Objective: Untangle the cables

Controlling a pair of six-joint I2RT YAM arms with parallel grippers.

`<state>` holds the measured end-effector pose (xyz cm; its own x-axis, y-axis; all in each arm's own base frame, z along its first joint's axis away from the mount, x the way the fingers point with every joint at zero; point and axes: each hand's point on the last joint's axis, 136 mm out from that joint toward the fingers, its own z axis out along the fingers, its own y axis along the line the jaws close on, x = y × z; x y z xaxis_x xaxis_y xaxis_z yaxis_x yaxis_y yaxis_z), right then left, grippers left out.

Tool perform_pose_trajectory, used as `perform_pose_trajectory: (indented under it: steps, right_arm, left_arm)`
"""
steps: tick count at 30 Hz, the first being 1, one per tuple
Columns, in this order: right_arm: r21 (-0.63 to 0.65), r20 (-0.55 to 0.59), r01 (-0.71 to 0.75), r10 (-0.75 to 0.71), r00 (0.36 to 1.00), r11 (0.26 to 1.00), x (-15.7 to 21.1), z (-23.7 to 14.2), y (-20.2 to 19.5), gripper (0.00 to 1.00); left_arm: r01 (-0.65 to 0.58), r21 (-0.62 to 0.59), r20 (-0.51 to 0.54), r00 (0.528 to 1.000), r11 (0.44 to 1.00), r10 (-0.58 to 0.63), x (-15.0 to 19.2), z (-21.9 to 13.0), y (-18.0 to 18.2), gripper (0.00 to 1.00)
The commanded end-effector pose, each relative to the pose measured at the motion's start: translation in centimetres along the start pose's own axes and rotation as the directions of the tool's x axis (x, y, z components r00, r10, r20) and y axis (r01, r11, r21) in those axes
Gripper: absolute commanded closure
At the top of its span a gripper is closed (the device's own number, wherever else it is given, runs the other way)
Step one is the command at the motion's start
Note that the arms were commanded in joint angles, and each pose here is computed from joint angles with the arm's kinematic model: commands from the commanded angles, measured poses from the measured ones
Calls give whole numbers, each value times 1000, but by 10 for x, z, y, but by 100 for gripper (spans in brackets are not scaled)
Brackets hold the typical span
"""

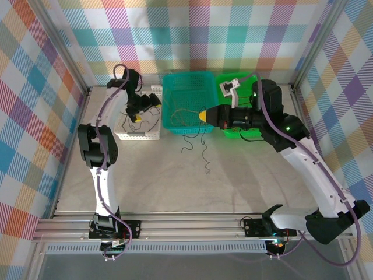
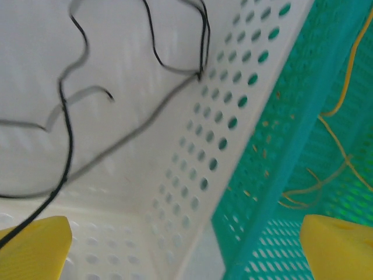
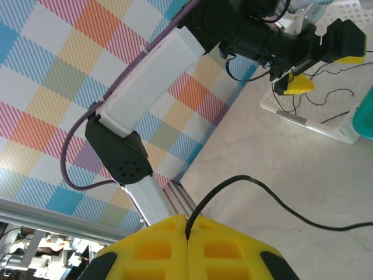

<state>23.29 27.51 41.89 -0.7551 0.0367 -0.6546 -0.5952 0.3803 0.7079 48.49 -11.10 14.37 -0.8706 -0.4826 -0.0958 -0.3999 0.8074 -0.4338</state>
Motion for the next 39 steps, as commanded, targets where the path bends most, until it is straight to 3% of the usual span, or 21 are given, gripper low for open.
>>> perform_pose_trajectory:
  steps: [1, 5, 8, 11, 13, 16, 18, 22, 24, 26, 28, 31, 35, 38, 39]
  right_arm:
    - [7, 6, 54, -54, 999, 999, -3, -2, 8, 100]
    - [-18, -12, 83, -84, 996, 996, 3, 4, 15, 100]
    - [-48, -20, 114, -115, 993, 992, 5, 10, 24, 100]
    - [-78, -29, 147, -150, 988, 986, 8, 16, 33, 100]
    - [-86, -30, 167, -170, 985, 982, 9, 18, 38, 100]
    - [-98, -22, 192, -195, 980, 976, 10, 21, 41, 100]
    - [-111, -24, 200, -204, 979, 973, 12, 22, 44, 100]
    - [-116, -26, 214, -219, 975, 970, 16, 23, 47, 100]
    - [-109, -26, 217, -221, 975, 970, 17, 23, 45, 100]
    - [-109, -28, 216, -220, 975, 970, 18, 23, 44, 100]
    - [-116, -30, 219, -223, 974, 969, 19, 24, 46, 100]
    - [-116, -31, 223, -227, 973, 968, 19, 25, 46, 100]
    - [-124, -30, 226, -232, 972, 966, 20, 28, 46, 100]
    - [-124, -40, 222, -228, 973, 967, 22, 32, 45, 100]
    - [-118, -39, 220, -226, 973, 968, 22, 33, 43, 100]
  left_arm:
    - [81, 133, -60, 995, 988, -74, 15, -31, -25, 0]
    - [11, 38, 109, 994, 999, -16, -2, -56, -11, 0]
    - [-39, -13, 262, 964, 999, 41, -14, -78, -7, 0]
    - [-126, -179, 437, 879, 976, 194, -28, -105, -8, 0]
    - [-169, -218, 506, 823, 961, 259, -28, -121, -18, 0]
    - [-207, -280, 644, 684, 937, 343, -29, -138, -32, 0]
    - [-219, -264, 673, 656, 939, 342, -30, -136, -36, 0]
    - [-205, -314, 657, 657, 927, 368, -36, -120, -28, 0]
    - [-177, -264, 675, 668, 948, 313, -37, -119, -25, 0]
    - [-156, -273, 700, 644, 949, 308, -38, -123, -23, 0]
    - [-187, -285, 759, 555, 940, 341, -40, -134, -33, 0]
    - [-170, -258, 745, 591, 951, 308, -43, -138, -31, 0]
    - [-175, -292, 772, 537, 940, 340, -50, -140, -36, 0]
    - [-132, -194, 764, 602, 972, 234, -55, -143, -31, 0]
    - [-120, -169, 737, 644, 978, 206, -55, -140, -28, 0]
